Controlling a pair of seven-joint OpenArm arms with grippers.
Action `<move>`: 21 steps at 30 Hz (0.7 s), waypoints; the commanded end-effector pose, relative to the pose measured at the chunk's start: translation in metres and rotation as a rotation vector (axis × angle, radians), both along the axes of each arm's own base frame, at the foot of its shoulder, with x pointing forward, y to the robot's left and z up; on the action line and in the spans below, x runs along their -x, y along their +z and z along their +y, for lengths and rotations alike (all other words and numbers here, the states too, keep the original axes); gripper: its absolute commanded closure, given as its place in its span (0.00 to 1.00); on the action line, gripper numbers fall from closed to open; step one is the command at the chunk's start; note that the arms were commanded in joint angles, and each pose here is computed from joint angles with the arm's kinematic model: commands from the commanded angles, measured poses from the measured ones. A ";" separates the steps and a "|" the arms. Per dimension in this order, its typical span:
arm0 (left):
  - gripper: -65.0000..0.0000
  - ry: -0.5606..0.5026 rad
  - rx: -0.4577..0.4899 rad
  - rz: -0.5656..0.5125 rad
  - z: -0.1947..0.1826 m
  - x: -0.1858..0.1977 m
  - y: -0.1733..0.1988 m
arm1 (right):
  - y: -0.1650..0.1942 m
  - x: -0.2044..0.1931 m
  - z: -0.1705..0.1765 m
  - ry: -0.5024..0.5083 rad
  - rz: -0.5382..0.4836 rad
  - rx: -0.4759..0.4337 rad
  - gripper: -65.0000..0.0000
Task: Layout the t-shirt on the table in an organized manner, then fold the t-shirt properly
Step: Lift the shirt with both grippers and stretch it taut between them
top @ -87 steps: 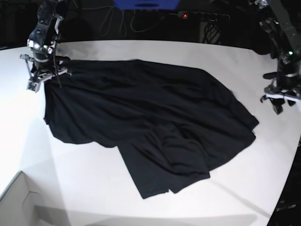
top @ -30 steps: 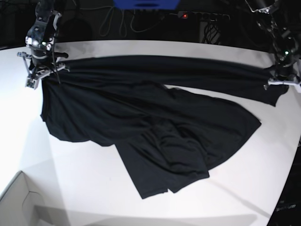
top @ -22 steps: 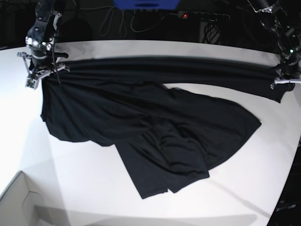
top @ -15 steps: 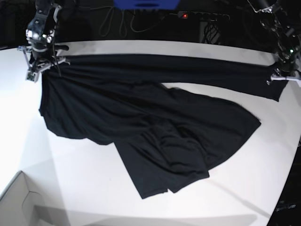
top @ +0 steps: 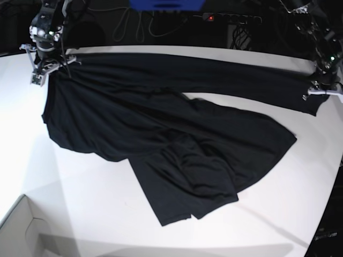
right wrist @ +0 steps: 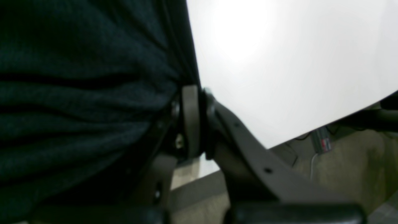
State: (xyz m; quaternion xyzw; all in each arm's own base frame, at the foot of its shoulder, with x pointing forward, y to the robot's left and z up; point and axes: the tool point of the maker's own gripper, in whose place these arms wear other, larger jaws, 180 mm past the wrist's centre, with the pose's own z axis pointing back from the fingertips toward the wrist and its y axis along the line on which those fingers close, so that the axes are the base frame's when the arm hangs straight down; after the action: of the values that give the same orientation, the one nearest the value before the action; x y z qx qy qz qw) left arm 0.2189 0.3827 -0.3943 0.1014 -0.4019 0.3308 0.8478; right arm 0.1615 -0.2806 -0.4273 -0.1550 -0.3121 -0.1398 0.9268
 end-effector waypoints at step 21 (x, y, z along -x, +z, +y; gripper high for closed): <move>0.70 -0.031 -0.081 -0.086 -0.009 -0.003 0.042 | 0.006 -0.002 -0.003 0.001 -0.011 0.014 1.00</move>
State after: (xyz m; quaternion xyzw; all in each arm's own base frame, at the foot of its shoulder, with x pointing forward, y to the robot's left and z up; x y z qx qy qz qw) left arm 0.2152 0.3678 -0.3669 0.1067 -0.4314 0.3124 0.8396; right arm 0.1622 -0.2806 -0.4267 -0.1551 -0.3128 -0.1398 0.9266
